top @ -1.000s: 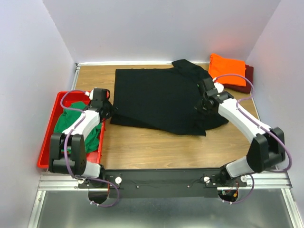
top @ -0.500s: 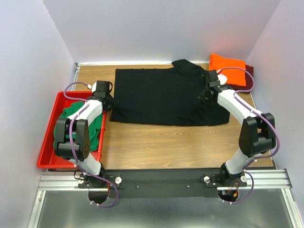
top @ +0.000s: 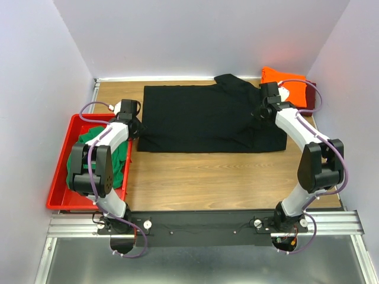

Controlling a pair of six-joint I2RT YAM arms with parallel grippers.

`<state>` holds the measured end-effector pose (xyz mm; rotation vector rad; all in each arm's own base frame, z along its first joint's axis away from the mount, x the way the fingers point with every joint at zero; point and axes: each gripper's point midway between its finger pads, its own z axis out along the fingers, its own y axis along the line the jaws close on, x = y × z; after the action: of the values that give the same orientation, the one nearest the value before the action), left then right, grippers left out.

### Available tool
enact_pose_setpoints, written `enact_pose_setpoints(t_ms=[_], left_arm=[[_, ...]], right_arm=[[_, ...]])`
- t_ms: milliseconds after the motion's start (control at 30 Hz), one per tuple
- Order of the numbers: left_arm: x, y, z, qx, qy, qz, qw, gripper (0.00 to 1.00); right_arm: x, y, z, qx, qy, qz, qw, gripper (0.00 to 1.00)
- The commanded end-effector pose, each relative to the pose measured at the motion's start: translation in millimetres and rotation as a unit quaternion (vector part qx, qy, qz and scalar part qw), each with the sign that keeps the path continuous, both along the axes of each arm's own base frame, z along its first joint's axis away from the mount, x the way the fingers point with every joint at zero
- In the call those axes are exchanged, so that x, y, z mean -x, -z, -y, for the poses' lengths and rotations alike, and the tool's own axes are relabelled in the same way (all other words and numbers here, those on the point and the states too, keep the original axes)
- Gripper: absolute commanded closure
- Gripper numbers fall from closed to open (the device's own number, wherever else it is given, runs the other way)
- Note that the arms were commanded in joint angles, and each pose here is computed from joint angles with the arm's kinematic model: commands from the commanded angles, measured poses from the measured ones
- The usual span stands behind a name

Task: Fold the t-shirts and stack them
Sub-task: Fold the tshirt

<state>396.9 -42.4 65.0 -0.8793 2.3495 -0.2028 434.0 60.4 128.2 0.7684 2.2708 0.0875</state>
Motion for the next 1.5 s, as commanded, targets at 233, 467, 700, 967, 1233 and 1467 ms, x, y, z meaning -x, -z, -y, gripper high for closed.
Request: enact_pose_setpoints(t_ms=[233,467,700,967,1233,1467], left_arm=[[-20,-10,-5,-0.02,-0.012,0.01,1.0,1.0],[-22,-3,-7,-0.024,-0.018,0.0,1.0,1.0],[-25,-2,-10,-0.03,-0.024,-0.002,0.999,1.0],[-29,-4,-14,-0.034,-0.03,-0.003,0.999,1.0],[-32,-1,-18,-0.041,-0.034,-0.009,0.999,1.0],[-35,1,-18,-0.041,-0.036,-0.011,0.998,1.0]], right_arm=[[-23,-10,6,-0.02,-0.001,0.026,0.999,1.0],[-32,-8,5,-0.027,-0.006,0.026,0.999,1.0],[-42,-13,4,-0.037,-0.006,0.035,0.999,0.99],[-51,-14,6,-0.043,-0.004,0.039,0.998,0.99],[-54,-6,7,-0.047,-0.002,0.031,0.998,1.0],[-59,4,8,-0.05,-0.003,0.024,0.998,1.0]])
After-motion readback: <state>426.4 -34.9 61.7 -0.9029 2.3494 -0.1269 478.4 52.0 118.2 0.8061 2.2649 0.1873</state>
